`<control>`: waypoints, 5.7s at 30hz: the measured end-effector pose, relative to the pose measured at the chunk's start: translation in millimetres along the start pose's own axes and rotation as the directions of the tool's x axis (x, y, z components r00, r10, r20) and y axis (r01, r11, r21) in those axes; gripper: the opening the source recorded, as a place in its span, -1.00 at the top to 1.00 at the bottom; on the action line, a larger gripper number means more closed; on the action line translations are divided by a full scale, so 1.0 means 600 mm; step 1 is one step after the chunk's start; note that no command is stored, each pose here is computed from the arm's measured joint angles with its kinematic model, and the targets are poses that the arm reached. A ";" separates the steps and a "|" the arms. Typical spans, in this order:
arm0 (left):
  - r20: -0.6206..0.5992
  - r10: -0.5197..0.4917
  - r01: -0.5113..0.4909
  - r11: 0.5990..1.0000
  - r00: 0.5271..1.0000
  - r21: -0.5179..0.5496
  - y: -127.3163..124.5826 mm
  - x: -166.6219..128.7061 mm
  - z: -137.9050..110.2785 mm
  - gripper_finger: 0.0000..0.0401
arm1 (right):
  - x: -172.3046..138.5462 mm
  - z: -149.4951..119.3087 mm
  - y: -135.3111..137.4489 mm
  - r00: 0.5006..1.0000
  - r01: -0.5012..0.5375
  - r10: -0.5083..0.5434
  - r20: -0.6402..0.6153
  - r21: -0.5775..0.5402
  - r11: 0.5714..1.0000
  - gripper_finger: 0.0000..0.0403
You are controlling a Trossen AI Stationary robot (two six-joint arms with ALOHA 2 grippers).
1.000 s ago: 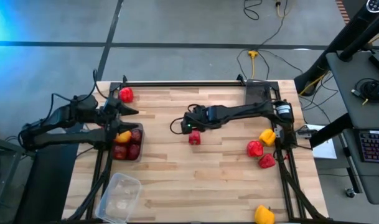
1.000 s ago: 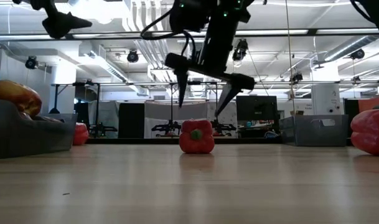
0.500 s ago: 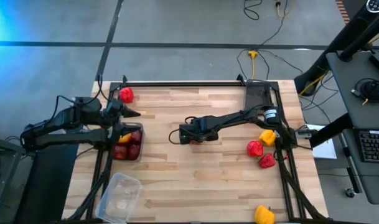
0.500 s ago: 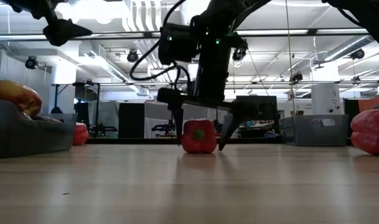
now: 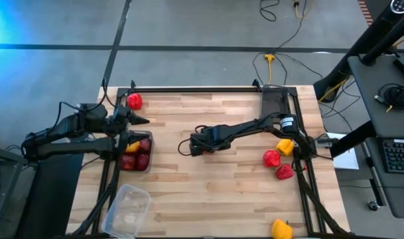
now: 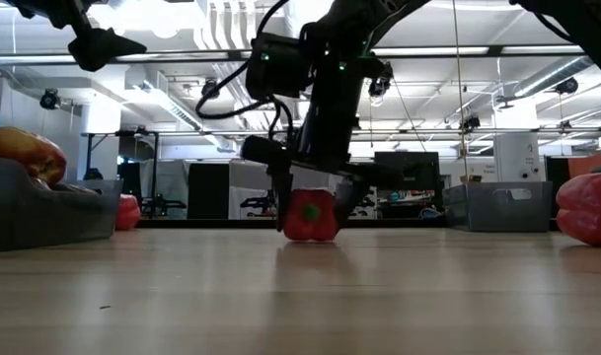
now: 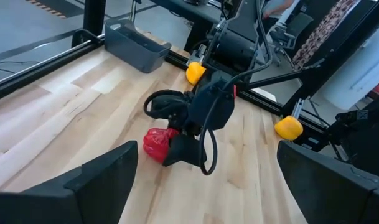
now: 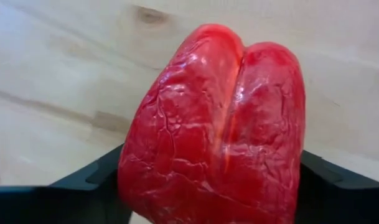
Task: Sort produce into baskets
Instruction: Put the red bell pepper into the right black transparent bin
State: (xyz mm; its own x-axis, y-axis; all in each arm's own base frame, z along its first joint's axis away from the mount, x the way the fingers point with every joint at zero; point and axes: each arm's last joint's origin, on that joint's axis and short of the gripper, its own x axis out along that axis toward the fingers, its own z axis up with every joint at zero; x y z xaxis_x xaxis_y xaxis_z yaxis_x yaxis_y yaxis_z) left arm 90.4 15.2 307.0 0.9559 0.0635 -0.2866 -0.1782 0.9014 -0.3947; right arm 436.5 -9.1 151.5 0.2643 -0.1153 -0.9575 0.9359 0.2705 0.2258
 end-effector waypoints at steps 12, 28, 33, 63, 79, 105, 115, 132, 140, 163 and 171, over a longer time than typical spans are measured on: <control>-0.014 0.004 -0.005 0.998 1.000 -0.055 0.001 0.000 -0.002 -0.82 | -0.147 0.004 -0.023 0.998 -0.017 0.025 0.057 -0.148 0.989 -0.32; -0.001 0.030 -0.030 0.994 1.000 -0.105 0.002 0.002 -0.001 -0.82 | -0.276 0.164 -0.327 0.836 0.538 -0.544 0.070 0.088 0.838 -0.32; 0.002 0.053 -0.052 0.986 0.999 -0.161 0.003 0.004 0.000 -0.82 | -0.250 0.214 -0.394 0.829 0.550 -0.557 0.050 0.101 0.829 -0.34; 0.047 0.235 -0.229 0.968 0.971 -0.104 0.014 0.051 0.015 -0.82 | -0.304 0.124 -0.386 0.964 0.260 -0.267 0.009 0.197 0.945 -0.80; -0.013 -0.147 0.148 0.986 0.989 0.082 -0.024 0.062 0.018 -0.82 | -0.259 -0.150 -0.335 0.924 0.355 -0.320 -0.212 0.157 0.922 -0.87; -0.188 -0.089 0.080 0.995 0.978 -0.055 -0.020 0.057 -0.013 -0.82 | -0.121 -0.153 -0.334 0.923 0.329 -0.273 -0.272 0.190 0.925 -0.91; -0.114 -0.093 0.084 0.993 0.989 -0.089 -0.042 0.055 -0.011 -0.82 | -0.074 -0.152 -0.290 0.926 0.347 -0.312 -0.211 0.155 0.925 -0.77; 0.152 0.136 -0.123 0.988 0.979 -0.094 -0.040 0.049 0.016 -0.82 | -0.212 0.097 -0.270 0.969 0.246 -0.246 -0.022 0.021 0.969 -0.54; 0.171 0.212 -0.205 0.977 0.962 -0.058 -0.042 0.002 0.042 -0.82 | -0.247 0.225 -0.402 0.918 0.395 -0.396 -0.013 0.111 0.912 -0.54; 0.278 0.315 -0.348 0.934 0.908 0.079 -0.045 -0.037 0.075 -0.82 | -0.182 0.273 -0.521 0.876 0.467 -0.482 0.028 0.203 0.861 -0.60; 0.255 0.313 -0.339 0.939 0.915 0.065 -0.044 -0.036 0.071 -0.82 | -0.157 0.276 -0.513 0.778 0.620 -0.629 -0.012 0.182 0.763 -0.61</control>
State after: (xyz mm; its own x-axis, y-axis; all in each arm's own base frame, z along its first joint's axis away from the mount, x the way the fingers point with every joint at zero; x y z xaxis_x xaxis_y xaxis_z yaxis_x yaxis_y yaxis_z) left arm 84.7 8.2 361.0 0.8783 0.4495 -0.1630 -0.4763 0.8521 -0.2168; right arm 162.0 -239.8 201.9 -0.3854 -0.2483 -0.8887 0.9206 -0.0384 -0.3885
